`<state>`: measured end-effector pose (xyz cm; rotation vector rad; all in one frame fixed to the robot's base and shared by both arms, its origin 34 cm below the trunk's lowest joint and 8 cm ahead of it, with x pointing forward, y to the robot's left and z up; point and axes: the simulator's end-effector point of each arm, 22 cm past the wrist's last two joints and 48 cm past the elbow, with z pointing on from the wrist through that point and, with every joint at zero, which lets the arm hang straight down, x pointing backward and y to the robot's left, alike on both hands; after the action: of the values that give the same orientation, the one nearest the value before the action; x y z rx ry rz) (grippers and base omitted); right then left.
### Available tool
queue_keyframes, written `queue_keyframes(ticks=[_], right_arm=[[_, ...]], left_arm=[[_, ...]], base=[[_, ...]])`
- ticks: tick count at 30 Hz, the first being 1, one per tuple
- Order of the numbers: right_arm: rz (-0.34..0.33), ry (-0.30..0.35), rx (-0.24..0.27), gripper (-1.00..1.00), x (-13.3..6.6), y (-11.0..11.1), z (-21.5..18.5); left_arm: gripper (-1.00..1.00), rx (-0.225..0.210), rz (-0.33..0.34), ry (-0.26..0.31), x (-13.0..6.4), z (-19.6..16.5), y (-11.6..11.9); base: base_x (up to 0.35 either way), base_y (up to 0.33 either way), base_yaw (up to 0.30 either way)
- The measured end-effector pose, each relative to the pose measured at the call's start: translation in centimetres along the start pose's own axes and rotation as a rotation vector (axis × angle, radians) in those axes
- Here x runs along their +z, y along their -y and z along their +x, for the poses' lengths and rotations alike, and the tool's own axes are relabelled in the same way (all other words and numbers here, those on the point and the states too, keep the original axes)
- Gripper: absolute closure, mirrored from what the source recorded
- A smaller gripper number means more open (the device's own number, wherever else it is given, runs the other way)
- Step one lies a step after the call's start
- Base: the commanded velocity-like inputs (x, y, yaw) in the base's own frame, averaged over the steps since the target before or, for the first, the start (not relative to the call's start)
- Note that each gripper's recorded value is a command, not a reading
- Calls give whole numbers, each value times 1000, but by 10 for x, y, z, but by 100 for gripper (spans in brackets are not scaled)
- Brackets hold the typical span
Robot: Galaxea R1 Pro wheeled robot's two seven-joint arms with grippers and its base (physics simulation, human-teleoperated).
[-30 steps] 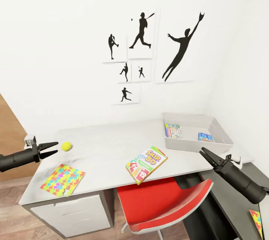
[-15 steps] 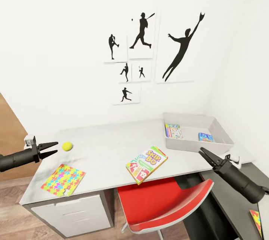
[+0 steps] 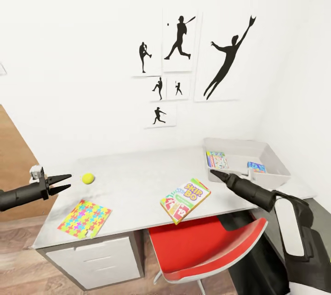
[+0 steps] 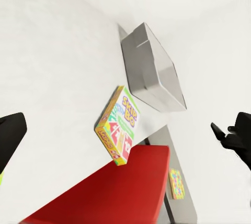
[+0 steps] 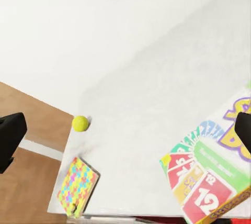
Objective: Put all the toys in the child's room - the three board games (two on the bed and one on the table), the two jigsaw puzzles on the table, and the tennis ball on the table - inside the toy box on the table in the child's room.
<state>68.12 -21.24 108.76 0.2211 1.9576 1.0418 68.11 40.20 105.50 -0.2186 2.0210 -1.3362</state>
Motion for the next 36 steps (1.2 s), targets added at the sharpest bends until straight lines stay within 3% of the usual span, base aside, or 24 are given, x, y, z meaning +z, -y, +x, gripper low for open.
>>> queue_keyframes(ticks=[7, 10, 13, 20, 29, 36], right_arm=[[133, -34, -84, -100, 52, -24, -14], [252, -118, -114, -100, 84, -23, 15], [291, -176, -129, -100, 99, -23, 37], [289, -217, -181, -100, 111, -37, 55], [293, -227, -183, -100, 113, -37, 60], [302, -229, -184, -100, 112, -33, 60]], left_arm=[[-100, 1, -1, 0, -1, 0, 0], [-100, 1, -2, 1, -2, -1, 0], [-100, 2, -4, 1, -2, -1, 0], [-100, 2, -5, 1, -3, -1, -1], [-100, 2, -6, 1, -3, -1, -1], [-100, 2, -6, -1, -2, -1, -1]], base=[[-102, 253, 0], [-109, 239, 0], [-78, 248, 0], [-13, 282, 39], [-1, 289, 241], [0, 154, 47]])
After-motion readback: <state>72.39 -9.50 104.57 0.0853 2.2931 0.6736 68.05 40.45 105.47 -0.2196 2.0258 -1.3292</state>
